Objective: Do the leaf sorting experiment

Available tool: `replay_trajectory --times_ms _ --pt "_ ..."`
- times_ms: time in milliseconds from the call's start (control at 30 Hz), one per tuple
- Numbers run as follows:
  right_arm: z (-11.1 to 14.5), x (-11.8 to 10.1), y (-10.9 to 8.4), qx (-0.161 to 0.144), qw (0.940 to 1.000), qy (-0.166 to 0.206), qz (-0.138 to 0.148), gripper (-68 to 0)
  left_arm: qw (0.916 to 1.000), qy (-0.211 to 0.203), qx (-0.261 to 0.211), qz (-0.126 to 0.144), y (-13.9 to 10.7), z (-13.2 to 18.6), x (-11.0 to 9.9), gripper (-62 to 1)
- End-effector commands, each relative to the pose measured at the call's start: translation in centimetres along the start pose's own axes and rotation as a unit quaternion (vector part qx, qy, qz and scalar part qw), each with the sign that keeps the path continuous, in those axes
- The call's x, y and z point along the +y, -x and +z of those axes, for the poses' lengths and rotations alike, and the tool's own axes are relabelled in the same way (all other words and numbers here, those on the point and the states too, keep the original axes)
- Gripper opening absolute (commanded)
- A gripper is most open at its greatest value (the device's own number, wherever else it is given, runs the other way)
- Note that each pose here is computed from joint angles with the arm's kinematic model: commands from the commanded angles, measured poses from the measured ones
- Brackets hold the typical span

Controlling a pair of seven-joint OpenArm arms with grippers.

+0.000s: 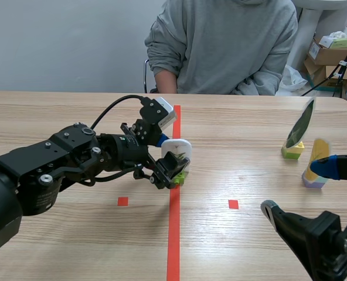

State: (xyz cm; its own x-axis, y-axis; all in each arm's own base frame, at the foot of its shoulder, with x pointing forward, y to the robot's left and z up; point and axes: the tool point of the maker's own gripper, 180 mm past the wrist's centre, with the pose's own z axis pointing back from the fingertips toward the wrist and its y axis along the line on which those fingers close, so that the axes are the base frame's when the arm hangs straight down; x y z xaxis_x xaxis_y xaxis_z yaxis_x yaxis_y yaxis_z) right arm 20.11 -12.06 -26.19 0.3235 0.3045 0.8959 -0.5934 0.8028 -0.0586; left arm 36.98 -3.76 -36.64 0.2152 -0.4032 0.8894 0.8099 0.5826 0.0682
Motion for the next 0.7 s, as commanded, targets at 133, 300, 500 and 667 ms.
replay_trajectory --times_ms 133,300,500,667 --pt "0.0 -0.4 -0.5 -0.010 0.9999 0.003 0.005 -8.5 0.9991 0.002 -0.043 -0.004 -2.4 -0.2 -0.1 -34.3" --pt "0.0 -0.4 -0.5 -0.010 0.9999 0.003 0.005 -8.5 0.9989 0.005 -0.047 -0.002 -2.6 -0.4 -0.5 -42.8" --pt "0.0 -0.4 -0.5 -0.010 0.9999 0.003 0.005 -8.5 0.9987 0.008 -0.050 0.000 -2.5 -0.5 -1.0 -55.0" --pt "0.0 -0.4 -0.6 -0.012 0.9999 0.003 0.005 -8.5 0.9989 0.007 -0.046 0.000 -2.3 -0.3 -0.7 -55.0"
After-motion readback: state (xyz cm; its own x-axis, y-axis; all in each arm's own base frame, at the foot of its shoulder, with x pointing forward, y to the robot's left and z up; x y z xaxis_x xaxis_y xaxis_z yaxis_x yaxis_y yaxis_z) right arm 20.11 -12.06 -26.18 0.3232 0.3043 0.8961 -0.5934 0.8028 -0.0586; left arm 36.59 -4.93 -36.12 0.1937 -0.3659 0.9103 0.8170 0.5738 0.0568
